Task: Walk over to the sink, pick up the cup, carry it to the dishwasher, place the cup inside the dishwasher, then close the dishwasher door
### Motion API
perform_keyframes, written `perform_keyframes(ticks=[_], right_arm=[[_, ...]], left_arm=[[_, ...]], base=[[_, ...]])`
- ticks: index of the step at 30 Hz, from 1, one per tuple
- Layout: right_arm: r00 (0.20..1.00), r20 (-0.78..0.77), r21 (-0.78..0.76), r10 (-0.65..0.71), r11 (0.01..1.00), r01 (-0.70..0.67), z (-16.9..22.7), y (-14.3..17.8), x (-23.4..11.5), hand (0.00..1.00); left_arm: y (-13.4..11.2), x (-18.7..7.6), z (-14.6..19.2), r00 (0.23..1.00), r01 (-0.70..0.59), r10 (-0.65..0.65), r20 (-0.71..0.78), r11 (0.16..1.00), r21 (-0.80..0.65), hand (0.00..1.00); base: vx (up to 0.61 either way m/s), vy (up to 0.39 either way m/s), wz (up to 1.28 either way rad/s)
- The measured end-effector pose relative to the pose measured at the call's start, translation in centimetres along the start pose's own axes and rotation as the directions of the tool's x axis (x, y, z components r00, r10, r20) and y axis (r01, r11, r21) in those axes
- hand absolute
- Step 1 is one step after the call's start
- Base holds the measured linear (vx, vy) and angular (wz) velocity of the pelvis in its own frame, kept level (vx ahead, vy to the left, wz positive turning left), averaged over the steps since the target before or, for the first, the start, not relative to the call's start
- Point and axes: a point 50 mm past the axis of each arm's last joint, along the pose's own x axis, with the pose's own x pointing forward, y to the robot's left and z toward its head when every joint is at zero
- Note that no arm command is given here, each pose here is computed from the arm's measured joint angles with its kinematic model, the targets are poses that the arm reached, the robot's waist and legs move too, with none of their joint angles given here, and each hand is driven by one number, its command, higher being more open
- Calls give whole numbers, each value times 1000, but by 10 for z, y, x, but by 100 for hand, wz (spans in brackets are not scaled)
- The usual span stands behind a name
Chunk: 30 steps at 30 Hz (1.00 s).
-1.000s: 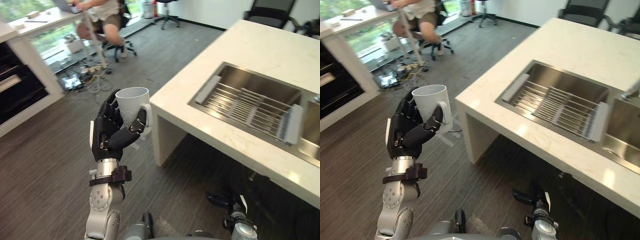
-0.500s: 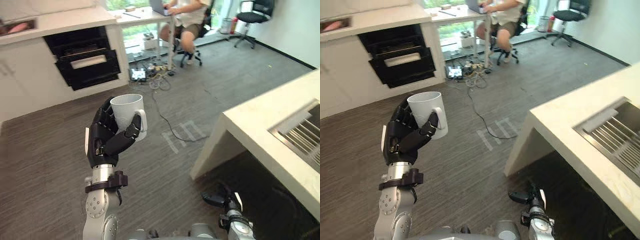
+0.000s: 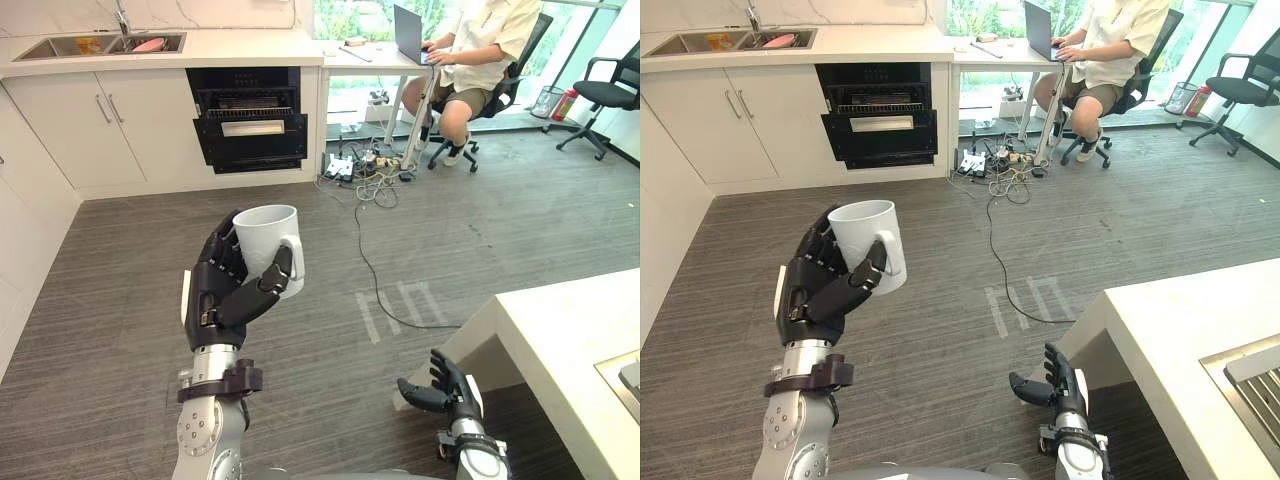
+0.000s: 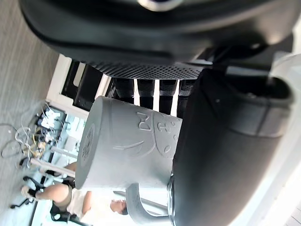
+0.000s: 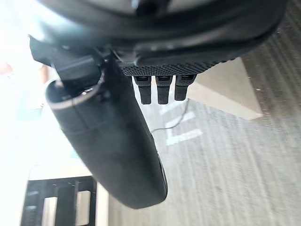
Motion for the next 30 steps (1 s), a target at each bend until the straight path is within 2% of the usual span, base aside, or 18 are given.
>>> perform_keyframes(ticks=[1,7,12,16,20,25,27,30], right_arm=[[992,-123,-26,35,999,-38,-27,7,-1,90],[992,-122,-28,32,999,-36,-27,6,-1,90],[991,-137,-30,-1,1000,-3,-32,0,-4,90],[990,-136,-15,-35,999,34,-31,-6,-4,90],[990,-91,16,-106,994,108,-15,-16,7,90],[986,-4,32,-165,986,165,13,-27,23,90],[980,15,18,-198,980,198,18,-38,24,90],[979,32,18,-201,980,200,22,-37,25,90]], left_arm=[[13,-3,-12,997,-6,10,-73,998,62,30],[14,-2,-11,998,-21,25,-66,998,58,30],[-1,0,-20,995,39,-37,-98,999,24,30],[-11,13,-33,988,83,-81,-135,996,13,30],[-11,15,-35,985,81,-77,-151,997,17,30],[3,18,-30,992,7,-2,-126,999,37,30],[3,17,-30,992,-9,12,-125,1000,22,30],[4,15,-24,995,-7,9,-104,1000,29,30]], base=[[0,0,0],[2,1,-12],[69,8,6],[63,-35,33],[-10,-58,87],[-94,-30,109],[-88,145,100],[21,286,43]])
